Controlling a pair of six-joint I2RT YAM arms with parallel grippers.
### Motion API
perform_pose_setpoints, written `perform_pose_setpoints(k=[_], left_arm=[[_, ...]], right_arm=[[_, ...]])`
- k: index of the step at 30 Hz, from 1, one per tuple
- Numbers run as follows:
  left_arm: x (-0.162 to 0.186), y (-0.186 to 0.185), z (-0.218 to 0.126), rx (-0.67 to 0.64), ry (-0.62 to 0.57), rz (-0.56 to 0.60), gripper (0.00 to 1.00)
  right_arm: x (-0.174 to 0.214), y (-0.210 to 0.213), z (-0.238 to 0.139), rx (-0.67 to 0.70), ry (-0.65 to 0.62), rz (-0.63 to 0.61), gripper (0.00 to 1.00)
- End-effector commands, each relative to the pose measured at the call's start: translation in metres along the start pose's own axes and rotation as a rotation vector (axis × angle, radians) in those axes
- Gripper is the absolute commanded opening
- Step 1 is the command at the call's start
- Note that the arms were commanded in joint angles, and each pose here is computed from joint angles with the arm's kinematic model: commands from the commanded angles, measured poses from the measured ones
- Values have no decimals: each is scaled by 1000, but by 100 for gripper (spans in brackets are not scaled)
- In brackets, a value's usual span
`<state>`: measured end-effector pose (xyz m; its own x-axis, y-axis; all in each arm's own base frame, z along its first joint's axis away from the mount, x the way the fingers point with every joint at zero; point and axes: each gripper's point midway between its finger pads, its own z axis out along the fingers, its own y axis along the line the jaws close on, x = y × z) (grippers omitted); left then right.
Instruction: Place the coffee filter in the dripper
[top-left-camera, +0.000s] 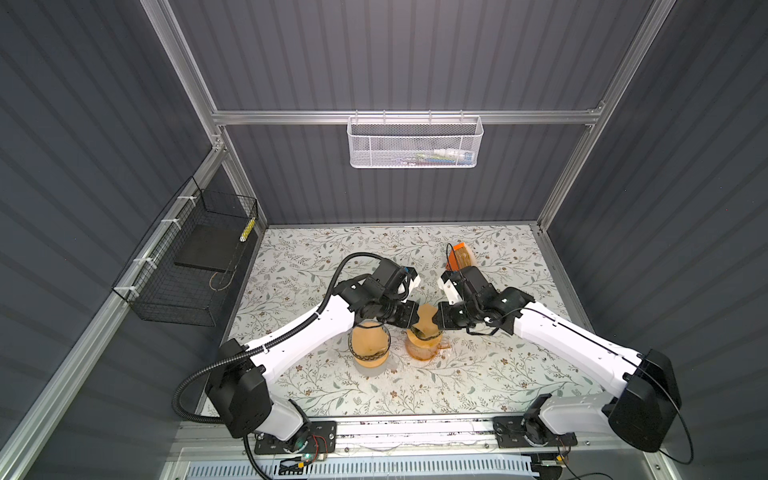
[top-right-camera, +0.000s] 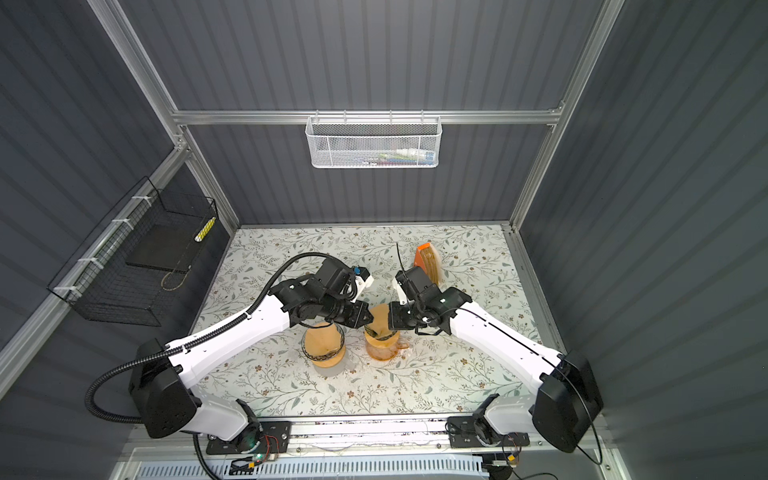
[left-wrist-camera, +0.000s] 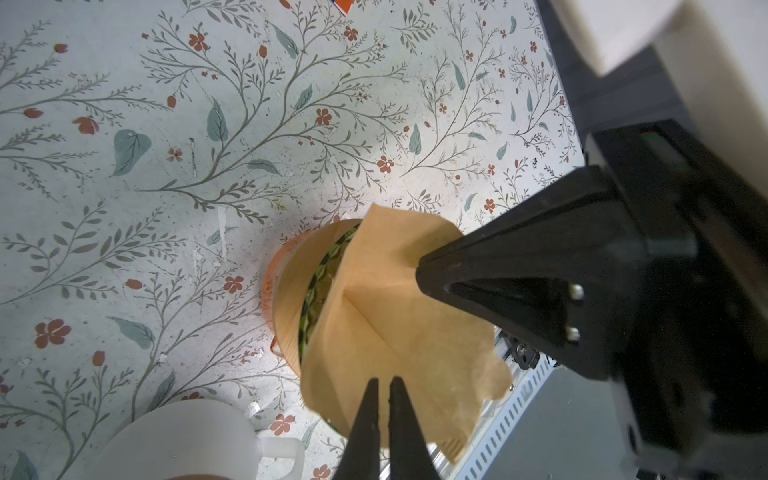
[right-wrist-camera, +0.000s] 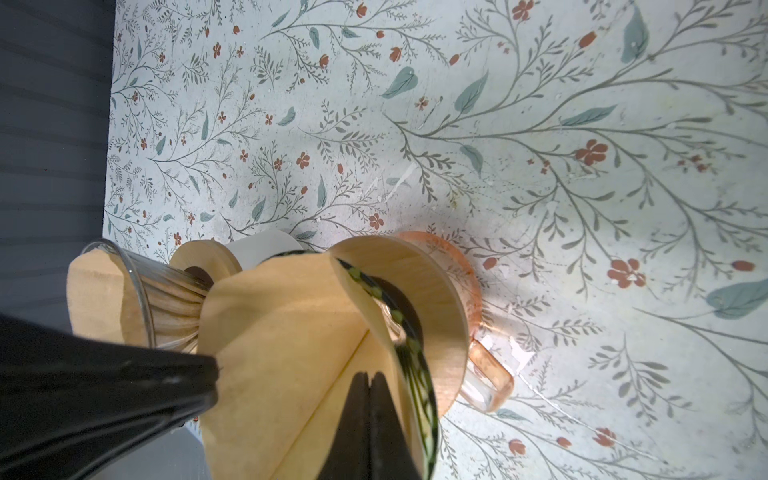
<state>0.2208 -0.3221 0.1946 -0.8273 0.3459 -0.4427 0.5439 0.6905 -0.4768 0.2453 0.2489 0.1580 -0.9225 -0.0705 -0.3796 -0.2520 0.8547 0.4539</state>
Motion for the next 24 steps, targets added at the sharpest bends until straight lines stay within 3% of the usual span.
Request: perform_pose_setpoints(k=[1, 24], left_arm=[[5, -5, -14, 6, 3, 13, 10], [17, 8, 3, -25, 42, 0, 9]], right_arm=[[-6, 6, -2, -5, -12, -20, 0], [-8, 15, -20, -9, -31, -34, 0]])
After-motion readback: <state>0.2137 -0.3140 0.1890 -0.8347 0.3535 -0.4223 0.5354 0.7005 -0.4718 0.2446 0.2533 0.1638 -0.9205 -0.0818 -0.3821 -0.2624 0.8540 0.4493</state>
